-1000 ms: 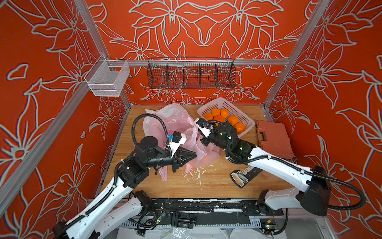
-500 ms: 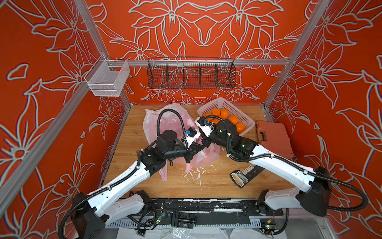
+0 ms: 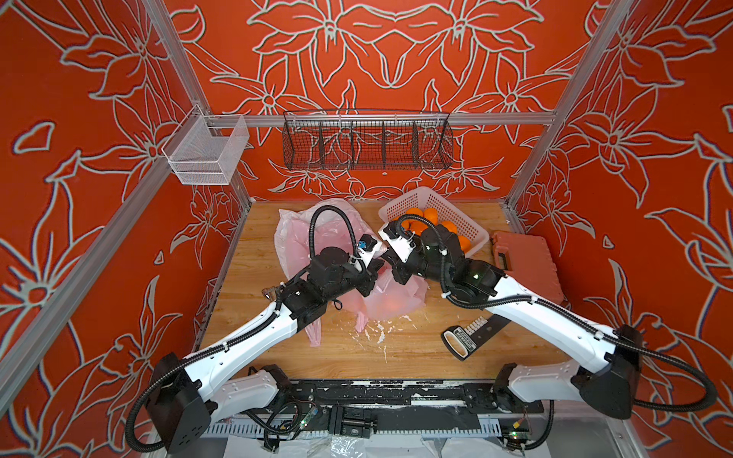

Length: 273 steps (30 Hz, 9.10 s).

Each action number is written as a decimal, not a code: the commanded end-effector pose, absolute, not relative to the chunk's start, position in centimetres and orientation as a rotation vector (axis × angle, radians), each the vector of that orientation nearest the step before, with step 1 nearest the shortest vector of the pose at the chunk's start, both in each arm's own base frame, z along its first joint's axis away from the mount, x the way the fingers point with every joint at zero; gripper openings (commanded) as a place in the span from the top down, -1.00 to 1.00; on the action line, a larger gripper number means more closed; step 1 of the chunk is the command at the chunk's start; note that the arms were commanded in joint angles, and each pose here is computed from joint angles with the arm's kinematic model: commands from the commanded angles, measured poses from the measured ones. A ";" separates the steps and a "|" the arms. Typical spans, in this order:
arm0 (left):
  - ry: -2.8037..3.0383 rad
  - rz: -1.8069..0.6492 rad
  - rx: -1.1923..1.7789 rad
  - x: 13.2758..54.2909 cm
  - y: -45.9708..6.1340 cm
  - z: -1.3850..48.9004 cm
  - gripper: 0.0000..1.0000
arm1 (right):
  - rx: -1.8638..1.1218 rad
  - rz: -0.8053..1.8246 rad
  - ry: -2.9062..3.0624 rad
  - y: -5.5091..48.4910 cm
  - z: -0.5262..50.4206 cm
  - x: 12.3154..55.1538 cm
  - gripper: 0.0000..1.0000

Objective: Place the oranges into plastic bags & tie knots
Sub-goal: Tie the plastic bag at the center of the board.

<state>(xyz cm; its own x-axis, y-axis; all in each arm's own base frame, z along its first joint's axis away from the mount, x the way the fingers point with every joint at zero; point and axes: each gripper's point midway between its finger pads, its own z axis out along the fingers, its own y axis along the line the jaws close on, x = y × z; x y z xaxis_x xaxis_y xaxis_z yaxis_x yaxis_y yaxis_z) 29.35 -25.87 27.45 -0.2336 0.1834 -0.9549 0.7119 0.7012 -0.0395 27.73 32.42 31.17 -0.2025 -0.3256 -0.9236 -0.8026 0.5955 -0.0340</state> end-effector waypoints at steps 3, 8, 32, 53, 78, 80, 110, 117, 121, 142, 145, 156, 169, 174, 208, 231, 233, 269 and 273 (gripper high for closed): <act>1.746 -0.509 0.648 30.6 -24.3 27.9 1.00 | -0.917 0.643 1.807 31.9 32.8 26.3 1.00; 1.758 -0.511 0.645 30.7 -23.9 27.4 0.85 | -0.930 0.664 1.821 31.8 32.6 25.8 1.00; 1.646 -0.757 0.816 25.5 -25.2 29.5 0.77 | -0.801 0.788 1.953 31.2 32.3 25.9 1.00; 1.787 -0.383 0.659 32.3 -23.1 25.6 0.96 | -1.034 0.738 2.027 30.0 29.3 23.6 1.00; 1.528 -0.601 1.059 26.2 -27.3 26.4 0.21 | -1.018 0.787 1.959 30.1 30.9 23.4 1.00; 1.509 -0.534 1.081 27.0 -27.3 26.0 0.21 | -1.024 0.794 1.964 30.1 30.9 23.2 1.00; 1.283 -0.487 1.180 25.3 -27.6 28.3 0.38 | -1.065 0.797 2.041 30.2 29.2 22.8 1.00; 1.278 -0.490 1.190 24.9 -27.4 28.3 0.51 | -1.077 0.783 2.063 30.2 28.7 22.9 1.00; 1.277 -0.490 1.199 24.8 -27.5 28.2 0.79 | -1.082 0.790 2.061 30.4 28.7 22.9 1.00; 1.295 -0.468 1.213 25.0 -27.3 27.7 1.00 | -1.005 0.780 1.991 30.1 30.8 23.6 0.60; 1.295 -0.468 1.215 25.0 -27.3 27.6 1.00 | -0.996 0.782 1.988 30.1 30.8 23.7 0.80; 1.307 -0.458 1.183 25.4 -27.1 28.0 0.58 | -1.004 0.827 1.992 31.1 30.4 23.8 1.00; 1.306 -0.455 1.143 25.8 -27.0 28.6 0.50 | -1.036 0.855 2.018 31.6 29.7 23.6 1.00; 1.308 -0.458 1.142 25.7 -27.0 28.6 0.68 | -1.043 0.869 2.027 31.8 29.4 23.5 1.00; 1.320 -0.308 1.188 26.5 -25.9 27.2 1.00 | -0.769 0.684 1.925 28.3 34.2 26.1 -0.14; 1.221 -0.020 1.410 27.3 -25.5 25.2 1.00 | -0.998 0.760 2.191 26.5 34.0 21.5 -0.08; 1.222 -0.016 1.407 27.4 -25.5 25.3 1.00 | -1.028 0.794 2.198 26.4 33.9 20.6 -0.11; 1.245 -0.001 1.416 27.4 -25.8 24.7 1.00 | -1.069 0.751 2.194 28.4 33.2 23.3 -0.01; 1.248 0.003 1.420 27.4 -25.8 24.7 1.00 | -0.890 0.738 2.173 29.0 35.1 25.8 -0.01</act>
<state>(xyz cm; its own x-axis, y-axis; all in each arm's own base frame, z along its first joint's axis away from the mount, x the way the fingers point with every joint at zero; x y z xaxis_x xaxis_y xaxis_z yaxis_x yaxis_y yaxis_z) 27.26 -25.39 23.59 0.4032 0.6568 -0.6372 0.6688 0.2638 0.6951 24.13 29.27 33.13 -0.5453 -0.4537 -0.7048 -0.7974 0.5400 0.2693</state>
